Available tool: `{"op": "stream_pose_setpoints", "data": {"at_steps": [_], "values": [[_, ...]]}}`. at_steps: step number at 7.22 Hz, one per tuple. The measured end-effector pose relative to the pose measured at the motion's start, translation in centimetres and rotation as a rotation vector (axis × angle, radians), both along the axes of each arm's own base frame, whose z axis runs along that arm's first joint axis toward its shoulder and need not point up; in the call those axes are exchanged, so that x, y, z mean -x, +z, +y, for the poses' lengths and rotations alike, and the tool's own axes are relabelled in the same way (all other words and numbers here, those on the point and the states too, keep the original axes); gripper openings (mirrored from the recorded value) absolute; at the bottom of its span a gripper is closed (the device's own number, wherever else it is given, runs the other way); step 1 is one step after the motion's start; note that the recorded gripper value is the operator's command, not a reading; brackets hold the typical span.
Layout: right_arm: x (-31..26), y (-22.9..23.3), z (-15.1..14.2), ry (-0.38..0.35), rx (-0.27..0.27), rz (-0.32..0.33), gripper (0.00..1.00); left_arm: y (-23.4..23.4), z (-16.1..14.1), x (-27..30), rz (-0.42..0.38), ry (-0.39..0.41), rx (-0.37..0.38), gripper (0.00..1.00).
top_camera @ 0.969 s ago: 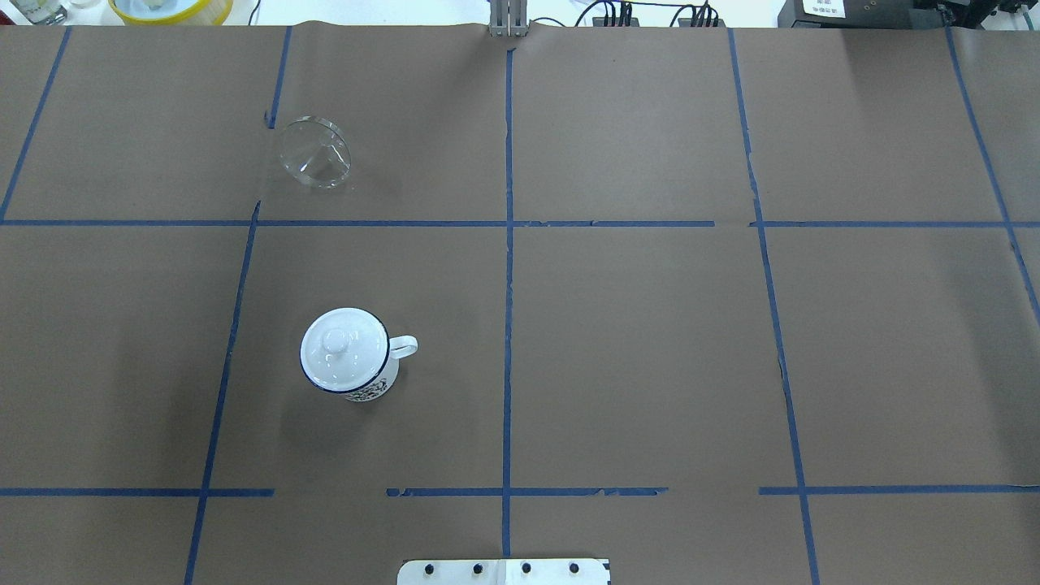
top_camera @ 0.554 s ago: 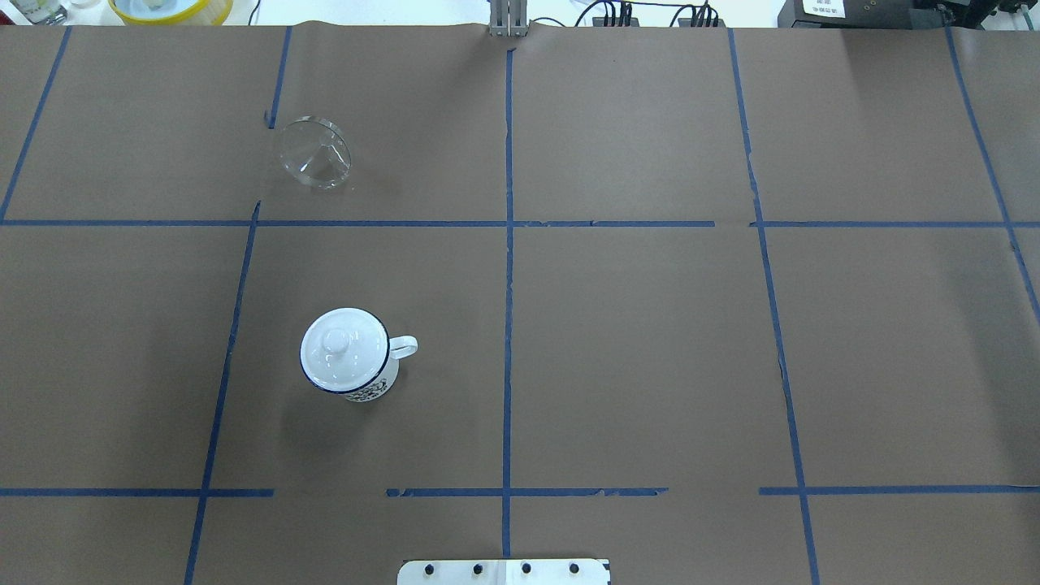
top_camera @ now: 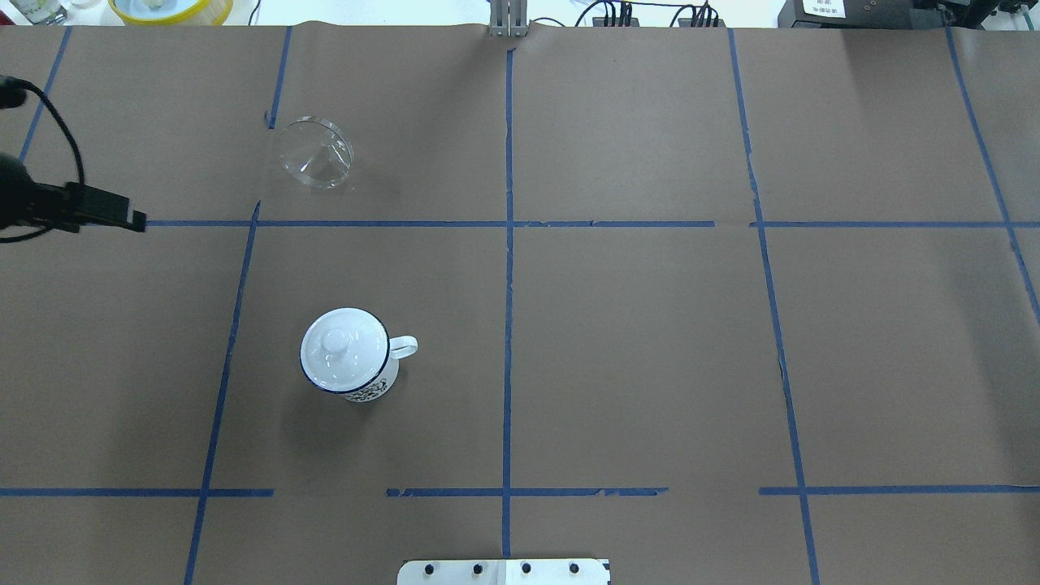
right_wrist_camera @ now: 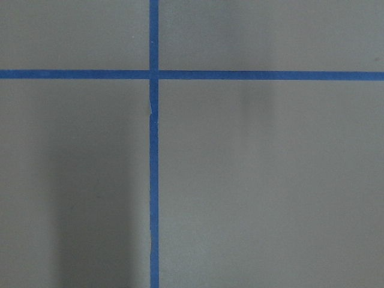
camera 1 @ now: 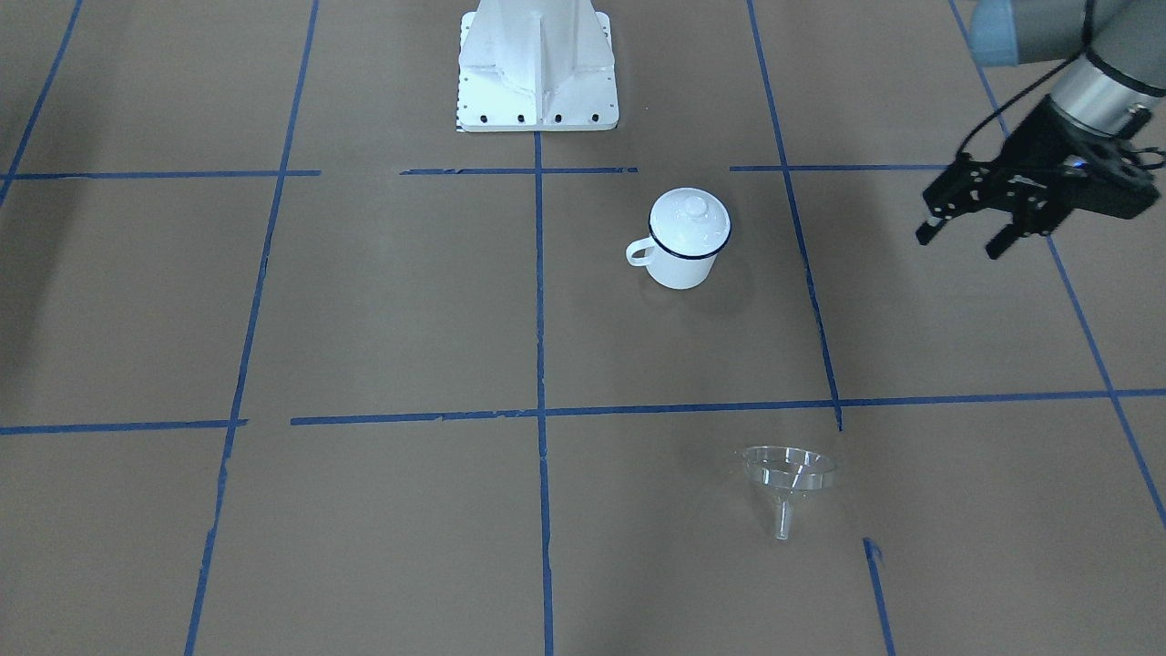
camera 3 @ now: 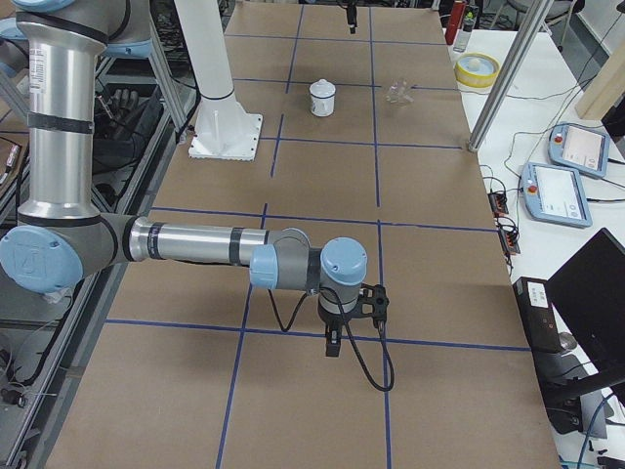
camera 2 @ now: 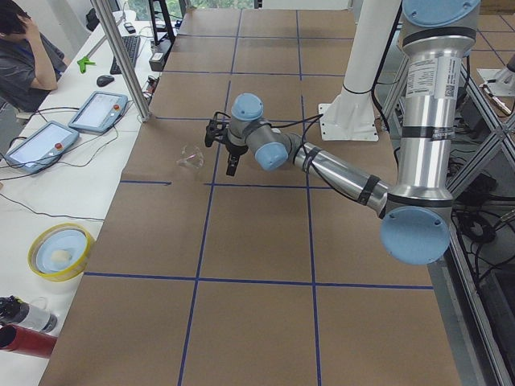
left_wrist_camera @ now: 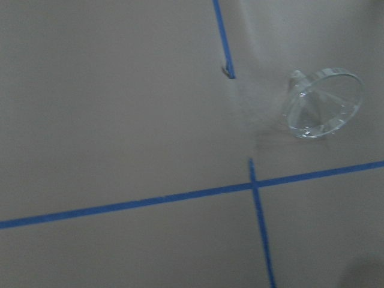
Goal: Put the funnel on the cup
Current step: 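Reach the left gripper down to the white funnel on the mug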
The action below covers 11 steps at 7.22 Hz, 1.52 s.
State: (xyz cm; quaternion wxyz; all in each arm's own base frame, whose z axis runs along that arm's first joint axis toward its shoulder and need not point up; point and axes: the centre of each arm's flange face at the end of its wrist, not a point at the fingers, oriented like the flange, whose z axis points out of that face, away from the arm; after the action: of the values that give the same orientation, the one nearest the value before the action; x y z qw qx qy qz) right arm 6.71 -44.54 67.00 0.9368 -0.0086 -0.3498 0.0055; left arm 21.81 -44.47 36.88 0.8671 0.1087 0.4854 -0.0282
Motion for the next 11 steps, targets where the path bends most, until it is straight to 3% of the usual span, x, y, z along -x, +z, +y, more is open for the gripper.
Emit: {"op": "stream_pose_setpoints", "data": {"at_steps": [2,4,6,9,11], "values": [[0.0,0.0,0.0,0.000,0.000,0.000,1.00,-9.4,2.9,-11.2,-0.031,-0.006,0.167,1.00],[0.0,0.0,0.0,0.000,0.000,0.000,1.00,-15.7,6.7,-18.3,-0.104,-0.019,0.271,1.00],[0.0,0.0,0.0,0.000,0.000,0.000,1.00,-16.5,9.1,-21.2,-0.135,-0.053,0.294,0.98],[0.0,0.0,0.0,0.000,0.000,0.000,1.00,-14.7,9.3,-21.3,-0.141,-0.076,0.274,0.96],[0.0,0.0,0.0,0.000,0.001,0.000,1.00,-13.3,9.1,-21.0,-0.128,-0.076,0.251,0.88]]}}
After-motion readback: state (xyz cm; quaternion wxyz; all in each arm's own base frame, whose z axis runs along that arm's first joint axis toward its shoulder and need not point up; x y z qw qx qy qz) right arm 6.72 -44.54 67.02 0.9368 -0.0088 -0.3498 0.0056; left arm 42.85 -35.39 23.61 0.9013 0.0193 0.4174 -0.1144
